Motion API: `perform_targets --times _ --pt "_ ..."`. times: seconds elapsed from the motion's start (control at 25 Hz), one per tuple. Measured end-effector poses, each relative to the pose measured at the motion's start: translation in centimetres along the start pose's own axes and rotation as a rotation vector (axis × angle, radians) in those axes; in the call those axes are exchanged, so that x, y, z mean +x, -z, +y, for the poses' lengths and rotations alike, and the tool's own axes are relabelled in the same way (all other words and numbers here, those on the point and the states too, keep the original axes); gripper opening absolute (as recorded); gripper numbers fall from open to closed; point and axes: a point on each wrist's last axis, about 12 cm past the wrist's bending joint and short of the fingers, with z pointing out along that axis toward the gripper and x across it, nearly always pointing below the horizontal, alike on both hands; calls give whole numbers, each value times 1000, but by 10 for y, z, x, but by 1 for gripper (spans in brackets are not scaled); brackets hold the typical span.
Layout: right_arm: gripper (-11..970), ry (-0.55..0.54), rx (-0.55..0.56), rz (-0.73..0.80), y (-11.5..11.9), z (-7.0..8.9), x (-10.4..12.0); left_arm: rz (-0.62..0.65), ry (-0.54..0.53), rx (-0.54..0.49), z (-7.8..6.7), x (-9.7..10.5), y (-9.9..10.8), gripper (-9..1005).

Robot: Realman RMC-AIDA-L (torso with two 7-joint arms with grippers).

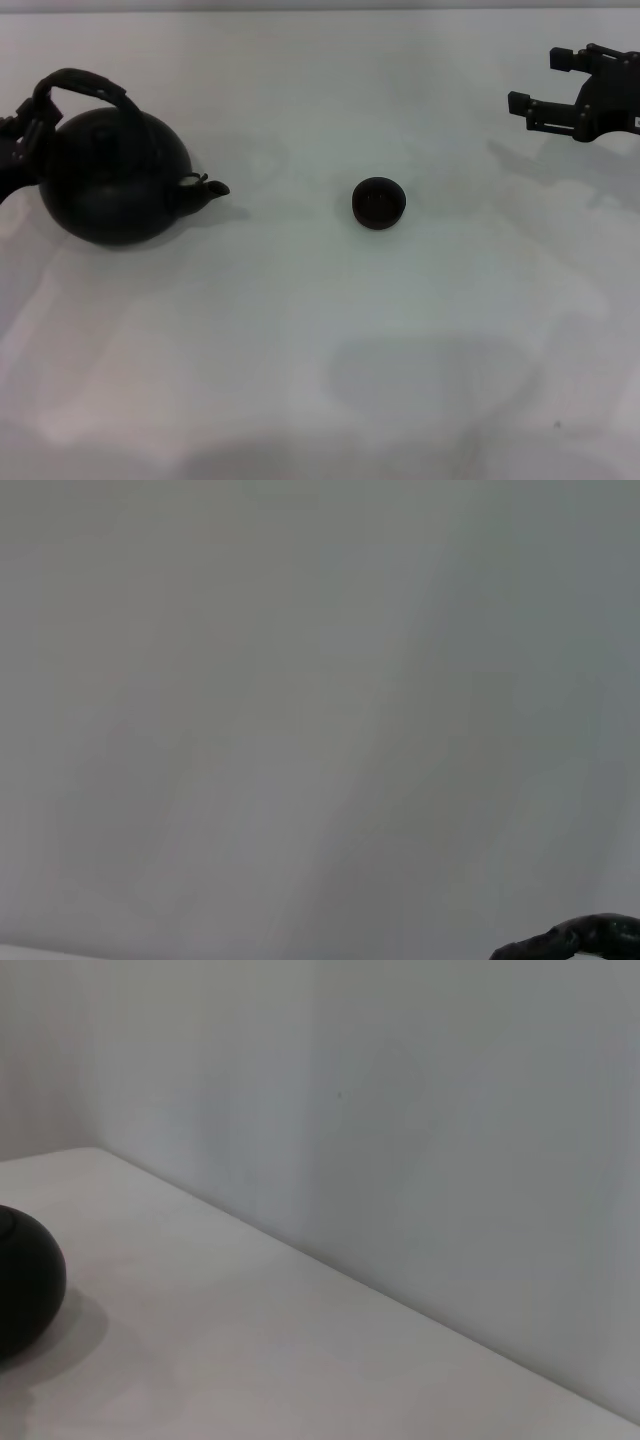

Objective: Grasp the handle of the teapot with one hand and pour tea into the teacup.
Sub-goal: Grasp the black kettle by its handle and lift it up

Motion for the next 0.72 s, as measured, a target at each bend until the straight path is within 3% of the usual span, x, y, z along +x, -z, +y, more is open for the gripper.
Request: perform_targets --times 0.4,0.72 --pt "850 -5 -5 -8 -3 2 5 71 -31 86 6 -22 -22 198" --pt "850 -8 -2 -32 -4 5 10 195 -95 136 17 -63 -50 198"
